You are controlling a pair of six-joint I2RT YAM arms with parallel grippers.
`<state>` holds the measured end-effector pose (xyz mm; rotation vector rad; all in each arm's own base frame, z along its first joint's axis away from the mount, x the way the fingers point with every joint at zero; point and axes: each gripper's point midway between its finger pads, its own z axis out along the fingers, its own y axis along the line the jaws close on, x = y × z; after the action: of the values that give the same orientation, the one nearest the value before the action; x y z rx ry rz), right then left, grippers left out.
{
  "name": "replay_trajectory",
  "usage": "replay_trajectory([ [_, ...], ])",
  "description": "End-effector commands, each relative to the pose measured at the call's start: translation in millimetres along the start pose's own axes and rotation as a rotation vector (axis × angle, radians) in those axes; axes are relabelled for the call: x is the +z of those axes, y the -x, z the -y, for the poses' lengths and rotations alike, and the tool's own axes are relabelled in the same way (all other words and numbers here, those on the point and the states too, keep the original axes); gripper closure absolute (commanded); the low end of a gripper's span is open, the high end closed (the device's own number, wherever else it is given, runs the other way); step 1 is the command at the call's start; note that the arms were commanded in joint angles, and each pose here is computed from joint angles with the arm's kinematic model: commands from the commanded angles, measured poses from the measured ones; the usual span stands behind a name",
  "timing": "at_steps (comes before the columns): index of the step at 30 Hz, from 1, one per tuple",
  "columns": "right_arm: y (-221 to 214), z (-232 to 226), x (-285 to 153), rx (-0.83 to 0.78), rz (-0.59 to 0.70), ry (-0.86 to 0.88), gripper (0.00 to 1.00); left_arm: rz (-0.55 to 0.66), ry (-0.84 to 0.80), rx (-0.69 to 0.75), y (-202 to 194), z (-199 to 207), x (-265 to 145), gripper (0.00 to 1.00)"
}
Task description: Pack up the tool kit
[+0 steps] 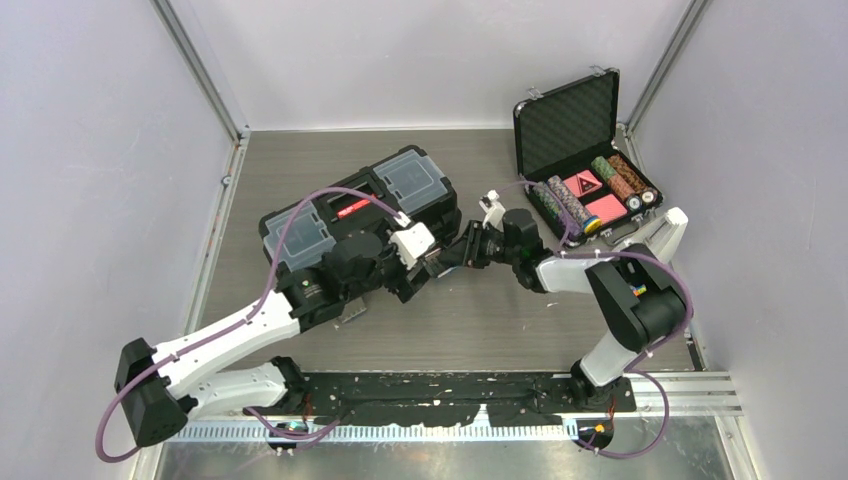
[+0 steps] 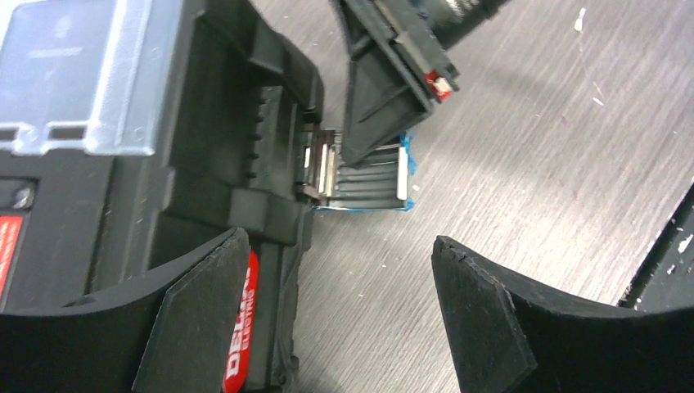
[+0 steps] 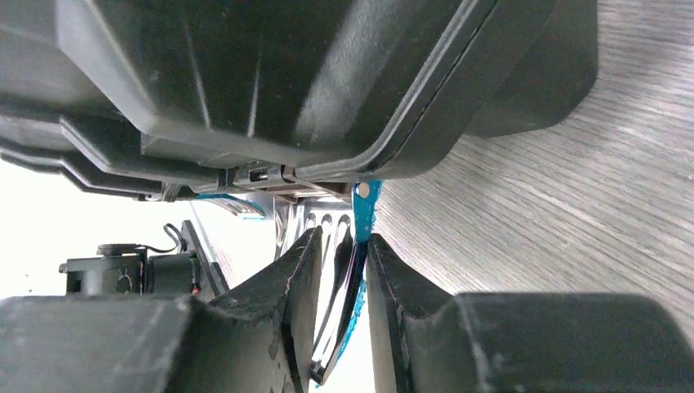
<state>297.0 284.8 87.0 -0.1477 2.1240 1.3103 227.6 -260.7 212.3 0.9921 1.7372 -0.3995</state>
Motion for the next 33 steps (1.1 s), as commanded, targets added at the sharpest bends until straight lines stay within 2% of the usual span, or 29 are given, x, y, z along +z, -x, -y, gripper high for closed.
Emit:
replay_trajectory([
  [1, 25.4, -29.8, -6.2, -0.015, -0.026, -0.050, 0.69, 0.112, -0.085, 0.093, 40.0, 18.5, 6.2, 0.17],
  [7, 38.5, -41.1, -7.2, 0.049, -0.077, -0.113, 0.69, 0.124, -0.165, 0.210, 23.0, 46.3, 29.5, 0.17],
  [13, 40.0, -50.3, -3.2, 0.068, -0.091, -0.101, 0.69, 0.137, -0.103, 0.269, 3.9, 52.1, 54.6, 0.19],
  [18, 39.6, -53.1, -2.2, 0.070, -0.091, -0.097, 0.69, 0.142, -0.020, 0.281, 3.6, 45.2, 70.8, 0.28],
  [31, 42.2, -57.3, -4.4, 0.069, -0.081, -0.091, 0.68, 0.005, 0.110, 0.346, -21.7, 25.3, 97.9, 0.50],
  [33, 42.9, -58.4, -4.7, 0.069, -0.078, -0.090, 0.68, 0.002, 0.107, 0.349, -21.9, 25.8, 99.6, 0.55],
])
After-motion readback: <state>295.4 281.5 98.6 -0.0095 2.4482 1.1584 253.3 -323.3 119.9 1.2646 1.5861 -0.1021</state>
